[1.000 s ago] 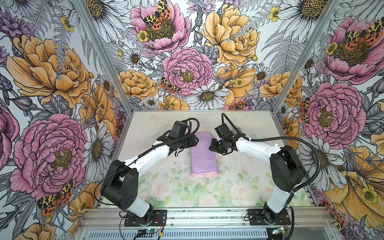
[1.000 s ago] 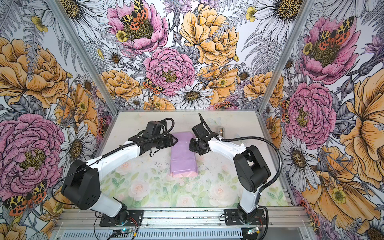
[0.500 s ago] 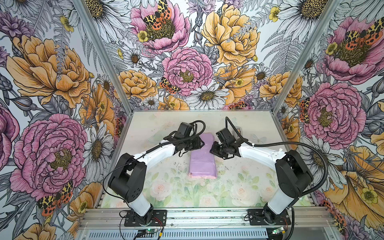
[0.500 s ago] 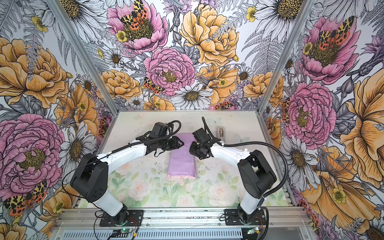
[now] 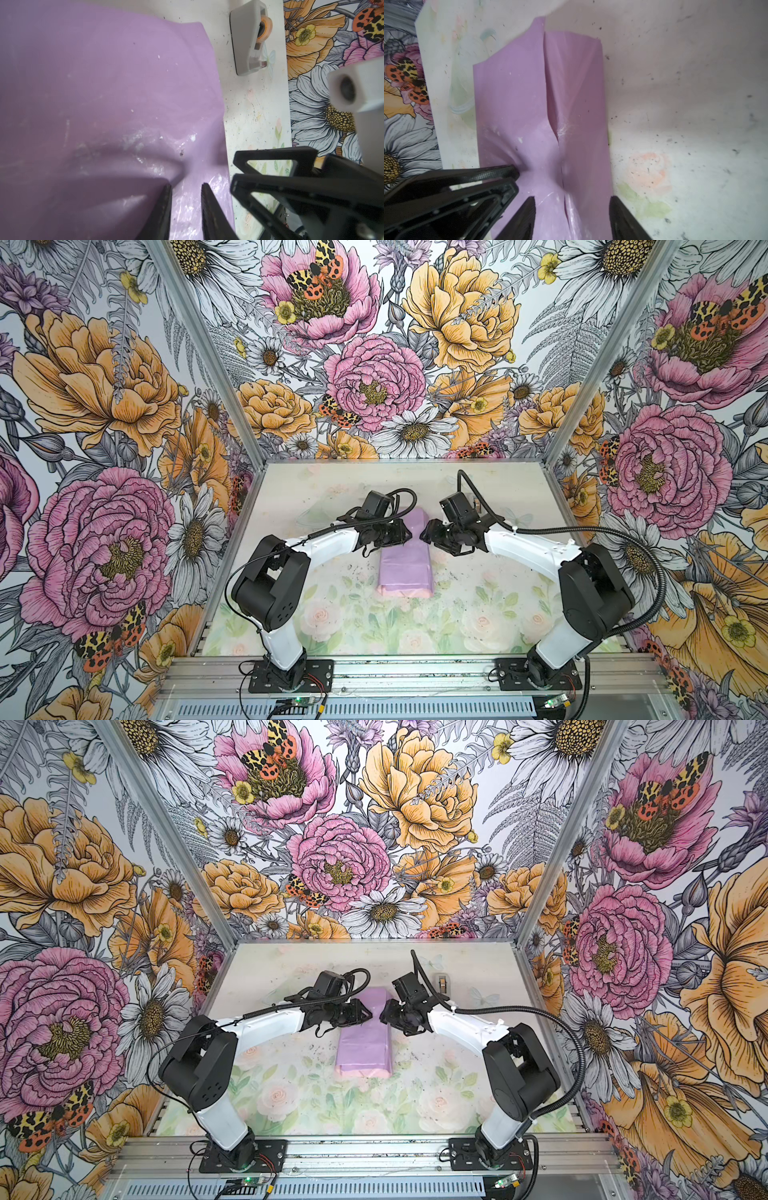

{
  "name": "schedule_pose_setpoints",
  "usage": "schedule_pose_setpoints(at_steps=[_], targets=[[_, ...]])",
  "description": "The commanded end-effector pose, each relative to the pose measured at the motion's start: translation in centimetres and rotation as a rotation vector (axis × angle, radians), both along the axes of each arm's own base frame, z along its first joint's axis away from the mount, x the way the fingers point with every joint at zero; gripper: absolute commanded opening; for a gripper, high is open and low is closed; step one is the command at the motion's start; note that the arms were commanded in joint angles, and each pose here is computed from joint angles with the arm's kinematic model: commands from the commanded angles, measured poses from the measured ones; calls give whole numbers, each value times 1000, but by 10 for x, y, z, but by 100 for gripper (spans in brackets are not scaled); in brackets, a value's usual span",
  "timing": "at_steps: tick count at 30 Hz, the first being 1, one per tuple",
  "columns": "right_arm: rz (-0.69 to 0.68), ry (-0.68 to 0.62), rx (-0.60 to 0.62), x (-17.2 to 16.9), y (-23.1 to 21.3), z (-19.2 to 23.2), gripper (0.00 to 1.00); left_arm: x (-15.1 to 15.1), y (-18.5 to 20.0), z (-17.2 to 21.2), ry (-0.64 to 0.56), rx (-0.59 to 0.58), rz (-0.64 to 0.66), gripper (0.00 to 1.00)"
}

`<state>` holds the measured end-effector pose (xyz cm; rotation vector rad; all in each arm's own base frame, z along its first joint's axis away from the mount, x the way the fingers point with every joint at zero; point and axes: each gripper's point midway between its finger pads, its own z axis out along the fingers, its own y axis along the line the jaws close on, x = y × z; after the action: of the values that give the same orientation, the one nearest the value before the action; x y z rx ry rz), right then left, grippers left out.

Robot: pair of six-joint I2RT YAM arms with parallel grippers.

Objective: Wrap the gift box in paper

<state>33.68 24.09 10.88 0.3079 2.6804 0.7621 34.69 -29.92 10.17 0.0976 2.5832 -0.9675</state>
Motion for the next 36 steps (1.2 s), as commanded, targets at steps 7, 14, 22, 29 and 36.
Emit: schedule_pose_setpoints(at_steps=[7,14,22,29,36], targets=[[112,28,42,-8,15,-5,53,-5,0,-9,7,27,-21,27],[126,65,12,-7,17,-25,37,-2,-5,4,-12,2,-27,27],[104,95,-14,-13,9,-38,28,7,-20,49,-105,-113,-53,27],[93,92,-22,-14,7,-39,27,-7,-21,15,-31,-83,-72,26],[83,8,-35,-5,2,-16,33,-22,-5,-21,8,-19,-62,25]])
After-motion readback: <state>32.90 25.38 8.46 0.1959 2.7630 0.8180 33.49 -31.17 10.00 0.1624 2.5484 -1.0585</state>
